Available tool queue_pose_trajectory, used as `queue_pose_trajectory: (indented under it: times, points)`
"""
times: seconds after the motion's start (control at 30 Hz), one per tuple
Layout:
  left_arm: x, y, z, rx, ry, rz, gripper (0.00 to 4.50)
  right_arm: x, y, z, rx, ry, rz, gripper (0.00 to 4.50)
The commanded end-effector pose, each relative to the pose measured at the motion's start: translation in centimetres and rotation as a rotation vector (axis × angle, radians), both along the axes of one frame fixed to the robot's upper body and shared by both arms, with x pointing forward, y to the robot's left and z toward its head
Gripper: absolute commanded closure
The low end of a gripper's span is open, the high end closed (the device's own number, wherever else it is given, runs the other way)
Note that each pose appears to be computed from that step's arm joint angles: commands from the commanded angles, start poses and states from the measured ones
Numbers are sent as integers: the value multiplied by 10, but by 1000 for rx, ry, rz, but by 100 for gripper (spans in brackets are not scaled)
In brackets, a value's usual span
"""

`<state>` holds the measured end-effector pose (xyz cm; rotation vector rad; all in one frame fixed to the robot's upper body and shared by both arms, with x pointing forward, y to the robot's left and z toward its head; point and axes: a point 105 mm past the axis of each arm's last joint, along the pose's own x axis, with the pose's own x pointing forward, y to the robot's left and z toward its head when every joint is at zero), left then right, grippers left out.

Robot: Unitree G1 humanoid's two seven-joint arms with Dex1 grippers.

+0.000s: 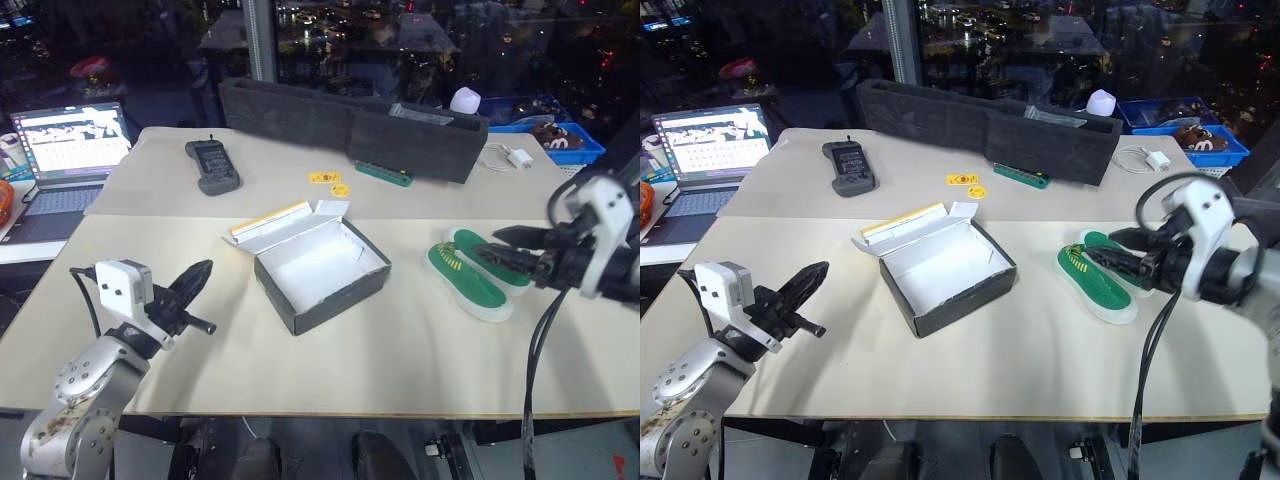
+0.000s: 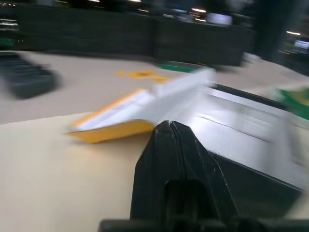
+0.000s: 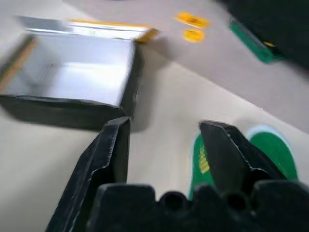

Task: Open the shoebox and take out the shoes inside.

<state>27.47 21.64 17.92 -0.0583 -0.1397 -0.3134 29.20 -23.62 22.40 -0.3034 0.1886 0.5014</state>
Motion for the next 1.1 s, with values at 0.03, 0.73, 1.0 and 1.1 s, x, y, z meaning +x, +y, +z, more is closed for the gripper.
queue_pose_trajectory:
  times: [0.03,0.73,1.0,1.1]
  points:
    - [10,21,-1,-58,-27,253,450,5,-28,-4,-187,-284,-367,173]
    - [38,88,-61,13,55,589,450,4,-77,-56,-115,-355,-749,173]
    - [38,88,-57,19,40,589,450,5,-78,-63,-123,-341,-755,173]
    - [38,89,-56,21,38,588,450,4,-77,-64,-126,-338,-754,173]
